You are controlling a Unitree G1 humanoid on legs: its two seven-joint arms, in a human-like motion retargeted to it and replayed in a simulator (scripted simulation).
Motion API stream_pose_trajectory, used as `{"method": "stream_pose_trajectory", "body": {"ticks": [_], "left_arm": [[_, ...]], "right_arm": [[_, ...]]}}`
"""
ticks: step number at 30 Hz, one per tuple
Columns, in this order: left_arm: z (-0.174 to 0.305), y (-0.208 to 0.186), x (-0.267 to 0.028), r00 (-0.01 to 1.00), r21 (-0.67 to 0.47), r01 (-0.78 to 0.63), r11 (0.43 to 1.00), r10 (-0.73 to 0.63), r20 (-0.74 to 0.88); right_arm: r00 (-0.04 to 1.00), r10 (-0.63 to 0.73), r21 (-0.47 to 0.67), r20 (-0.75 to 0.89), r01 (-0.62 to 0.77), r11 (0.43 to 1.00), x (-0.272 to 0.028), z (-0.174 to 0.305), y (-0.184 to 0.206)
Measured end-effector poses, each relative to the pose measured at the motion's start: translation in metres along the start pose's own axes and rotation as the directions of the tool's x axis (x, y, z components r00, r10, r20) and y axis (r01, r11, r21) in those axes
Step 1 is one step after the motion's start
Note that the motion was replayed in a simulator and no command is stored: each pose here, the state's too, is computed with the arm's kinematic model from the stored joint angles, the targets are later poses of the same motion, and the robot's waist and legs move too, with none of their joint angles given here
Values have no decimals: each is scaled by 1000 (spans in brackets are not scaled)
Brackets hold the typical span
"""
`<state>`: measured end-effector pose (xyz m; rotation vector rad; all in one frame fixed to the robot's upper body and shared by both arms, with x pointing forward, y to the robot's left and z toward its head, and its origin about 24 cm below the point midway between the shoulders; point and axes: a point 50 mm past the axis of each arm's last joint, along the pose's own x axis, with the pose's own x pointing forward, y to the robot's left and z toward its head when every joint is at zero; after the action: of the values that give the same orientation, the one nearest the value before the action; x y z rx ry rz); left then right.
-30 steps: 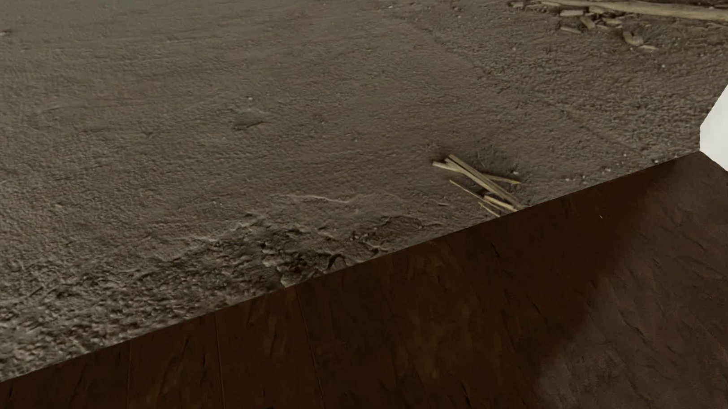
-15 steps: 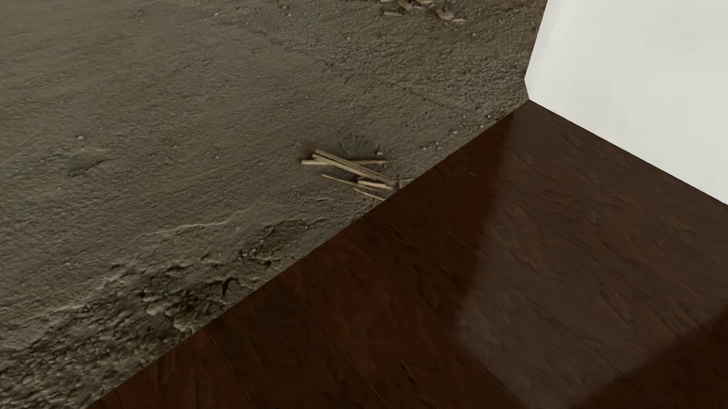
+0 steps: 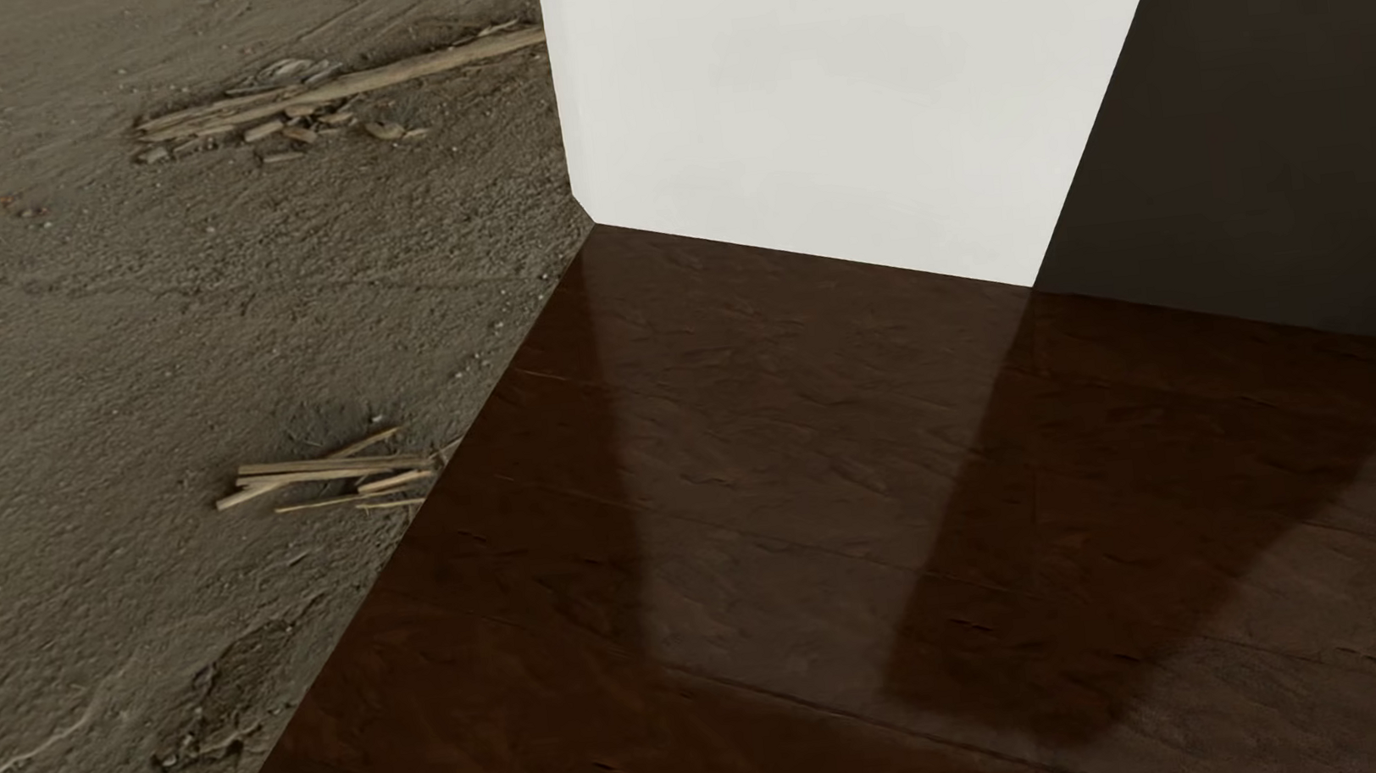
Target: Do a 180
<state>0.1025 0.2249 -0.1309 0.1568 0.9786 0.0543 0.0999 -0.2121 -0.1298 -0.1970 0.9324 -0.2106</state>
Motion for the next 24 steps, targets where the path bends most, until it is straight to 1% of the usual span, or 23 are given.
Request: {"method": "stream_pose_trajectory", "body": {"ticks": [1, 2, 3, 4, 5, 6, 7, 8, 9, 11, 13, 15, 16, 17, 18, 19, 20, 21, 22, 24], "left_arm": [[20, -21, 7, 998, 5, 31, 999, -32, 50], [45, -40, 10, 989, 43, 68, 997, -73, 125], [53, -52, 7, 979, 42, 97, 994, -103, 176], [29, -45, 2, 985, 39, 108, 993, -113, 132], [6, -28, -3, 992, 18, 97, 995, -98, 78], [-6, -9, -5, 997, -5, 65, 998, -65, 46], [-6, 0, -4, 998, -15, 42, 999, -42, 38], [0, 1, -1, 999, -16, 25, 1000, -24, 43], [18, 1, 5, 997, -13, 5, 1000, -4, 81], [43, -7, 9, 987, 2, 0, 1000, 0, 161], [51, -28, 8, 976, 41, 36, 999, -44, 212], [56, -42, 10, 971, 72, 63, 995, -78, 227], [46, -27, 9, 980, 28, 18, 999, -24, 199], [34, -19, 7, 986, -3, -16, 1000, 16, 167], [37, -20, 4, 983, -32, -29, 999, 34, 182], [34, -22, 3, 984, -47, -28, 999, 36, 176], [33, -24, 3, 984, -55, -19, 998, 29, 174], [39, -23, 4, 981, -27, 1, 1000, 5, 192], [42, -27, 6, 981, 3, 32, 999, -32, 193], [17, -28, 1, 992, 7, 66, 998, -66, 109]], "right_arm": [[1000, -10, -33, -29, 9, 999, 1, -7, -11], [998, -24, -32, -55, 22, 999, 5, -9, -16], [997, -42, -68, -59, 38, 997, 5, -14, -27], [998, -58, -82, -32, 55, 995, 4, -12, -31], [998, -64, -79, -10, 63, 995, 4, -8, -29], [998, -62, -62, 13, 63, 996, 6, -1, -22], [998, -62, -22, 24, 63, 998, 6, 3, -14], [999, -45, 33, 20, 44, 998, 4, 4, 3], [1000, -19, 57, -10, 19, 998, 0, -2, 15], [999, 1, 6, -32, 0, 1000, 1, -6, -1], [998, 13, -65, -69, -17, 998, 4, -12, -17], [998, 32, -93, -55, -37, 995, 7, -5, -11], [999, 33, -88, -22, -35, 995, 5, 1, -5], [1000, 26, -55, -17, -27, 998, 2, -1, 3], [1000, 4, -7, -17, -4, 1000, 1, -1, 6], [1000, -3, 5, -2, 3, 1000, 3, 7, 6], [1000, -14, -5, 7, 14, 1000, 5, 10, 1], [1000, -31, -6, -3, 31, 999, 9, 10, -6], [1000, -27, -49, -6, 27, 998, 9, 6, -8], [999, -40, -71, 13, 40, 997, 7, 3, -9]]}}
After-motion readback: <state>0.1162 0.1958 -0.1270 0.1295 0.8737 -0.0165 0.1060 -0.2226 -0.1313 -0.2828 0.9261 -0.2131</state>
